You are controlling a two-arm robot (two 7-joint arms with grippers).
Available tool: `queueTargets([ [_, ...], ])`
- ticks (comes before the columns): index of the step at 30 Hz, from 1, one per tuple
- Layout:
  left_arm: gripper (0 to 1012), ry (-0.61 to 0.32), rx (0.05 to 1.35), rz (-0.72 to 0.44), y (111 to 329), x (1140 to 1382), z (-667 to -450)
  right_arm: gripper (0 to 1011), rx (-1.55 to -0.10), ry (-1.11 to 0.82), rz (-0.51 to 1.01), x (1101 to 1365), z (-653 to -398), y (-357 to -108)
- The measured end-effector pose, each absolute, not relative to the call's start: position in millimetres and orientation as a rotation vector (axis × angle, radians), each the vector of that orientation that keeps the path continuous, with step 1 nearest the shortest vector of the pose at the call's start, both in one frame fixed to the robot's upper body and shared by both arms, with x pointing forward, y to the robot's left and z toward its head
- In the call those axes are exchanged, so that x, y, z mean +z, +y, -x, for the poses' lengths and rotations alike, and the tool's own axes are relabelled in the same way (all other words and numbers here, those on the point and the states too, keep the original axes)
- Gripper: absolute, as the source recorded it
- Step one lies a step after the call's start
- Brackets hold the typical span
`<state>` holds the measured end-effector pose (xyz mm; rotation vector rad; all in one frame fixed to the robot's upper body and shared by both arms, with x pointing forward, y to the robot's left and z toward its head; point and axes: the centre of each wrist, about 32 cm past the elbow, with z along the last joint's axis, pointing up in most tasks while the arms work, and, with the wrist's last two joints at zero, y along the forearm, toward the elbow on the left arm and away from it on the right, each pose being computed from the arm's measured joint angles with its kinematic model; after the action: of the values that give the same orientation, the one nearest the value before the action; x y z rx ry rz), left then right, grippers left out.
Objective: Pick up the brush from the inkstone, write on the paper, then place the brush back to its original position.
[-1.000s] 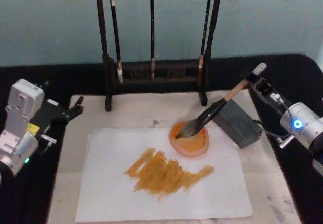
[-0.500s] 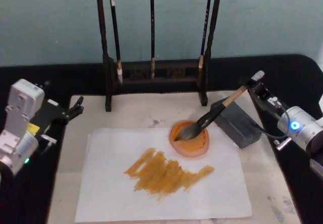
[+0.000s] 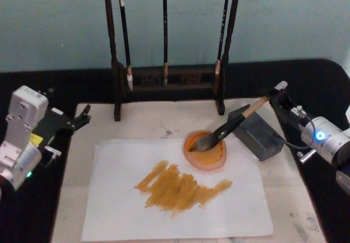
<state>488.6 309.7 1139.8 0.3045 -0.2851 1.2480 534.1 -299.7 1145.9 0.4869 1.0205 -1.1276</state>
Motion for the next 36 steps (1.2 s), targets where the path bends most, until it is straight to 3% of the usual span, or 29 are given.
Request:
queueTargets([
  [36, 1010, -0.285, 1.248, -0.304, 309.7, 1139.7, -488.6, 173, -1.145, 1.032, -0.469, 1142.4, -536.1, -299.0],
])
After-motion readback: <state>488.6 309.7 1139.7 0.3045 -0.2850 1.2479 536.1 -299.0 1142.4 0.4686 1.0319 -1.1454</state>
